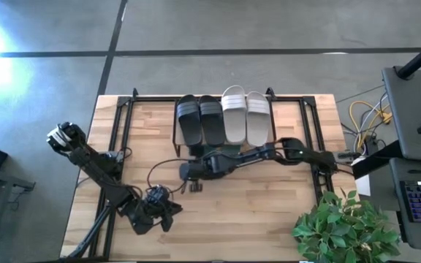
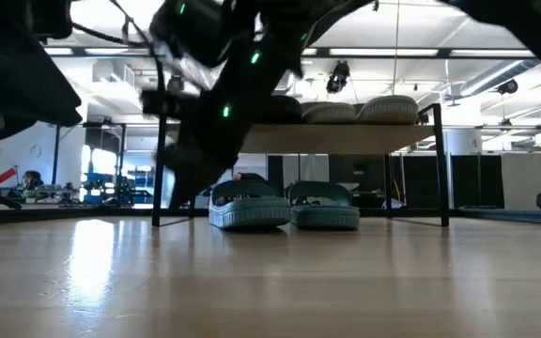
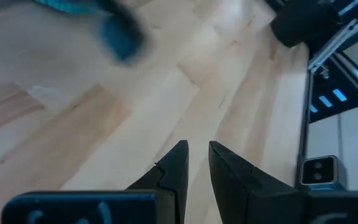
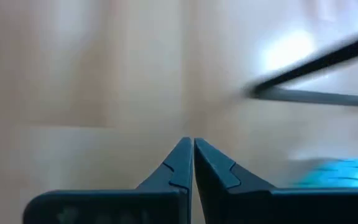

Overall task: Pick and place slides into the shelf
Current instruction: Adjust the green slides under the shelf, then adjust the shelf, then adjust the green slides, then return to Home Position

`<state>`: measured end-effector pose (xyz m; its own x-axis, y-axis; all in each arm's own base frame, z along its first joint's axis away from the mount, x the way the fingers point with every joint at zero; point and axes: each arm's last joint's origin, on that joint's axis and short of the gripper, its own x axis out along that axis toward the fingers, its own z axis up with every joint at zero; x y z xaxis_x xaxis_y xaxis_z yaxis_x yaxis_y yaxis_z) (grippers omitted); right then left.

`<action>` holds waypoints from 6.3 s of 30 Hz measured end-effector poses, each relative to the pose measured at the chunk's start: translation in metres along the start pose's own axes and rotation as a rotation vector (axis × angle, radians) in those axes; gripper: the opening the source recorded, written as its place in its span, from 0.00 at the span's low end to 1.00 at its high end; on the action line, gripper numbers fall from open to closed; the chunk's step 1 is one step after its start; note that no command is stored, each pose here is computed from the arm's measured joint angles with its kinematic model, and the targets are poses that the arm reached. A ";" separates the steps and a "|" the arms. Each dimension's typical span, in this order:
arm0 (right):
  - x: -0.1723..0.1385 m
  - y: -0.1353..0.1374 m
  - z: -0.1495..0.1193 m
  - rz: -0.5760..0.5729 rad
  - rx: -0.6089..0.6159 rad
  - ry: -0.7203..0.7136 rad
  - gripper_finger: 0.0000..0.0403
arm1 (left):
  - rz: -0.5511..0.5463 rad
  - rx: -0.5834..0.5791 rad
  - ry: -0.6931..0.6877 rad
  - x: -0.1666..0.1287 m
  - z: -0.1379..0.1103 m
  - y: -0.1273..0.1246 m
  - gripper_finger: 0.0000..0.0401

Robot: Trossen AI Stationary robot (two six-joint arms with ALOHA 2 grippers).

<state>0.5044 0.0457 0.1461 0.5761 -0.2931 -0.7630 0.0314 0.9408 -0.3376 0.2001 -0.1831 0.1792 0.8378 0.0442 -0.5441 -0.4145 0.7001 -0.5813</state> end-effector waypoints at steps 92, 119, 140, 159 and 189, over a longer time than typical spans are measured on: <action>-0.226 -0.010 -0.028 -0.031 0.512 0.481 0.02 | 0.183 -0.218 -0.208 -0.003 0.141 0.193 0.00; -0.049 0.006 -0.092 0.032 0.530 0.209 0.02 | 0.019 -0.211 -0.386 -0.072 0.125 0.162 0.00; -0.045 -0.030 -0.080 0.197 0.544 0.152 0.02 | 0.058 -0.221 -0.306 -0.060 0.123 0.162 0.00; -0.061 -0.012 -0.111 -0.250 0.511 0.292 0.02 | 0.061 -0.211 -0.298 -0.059 0.123 0.162 0.00; -0.292 -0.053 -0.064 0.284 0.741 -0.280 0.02 | -0.551 0.013 -0.208 -0.088 0.145 0.081 0.00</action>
<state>0.2822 0.0704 0.3508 0.8212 -0.0670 -0.5667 0.3264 0.8697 0.3703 0.1441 -0.0268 0.2674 0.9811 -0.1906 -0.0327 0.1053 0.6683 -0.7364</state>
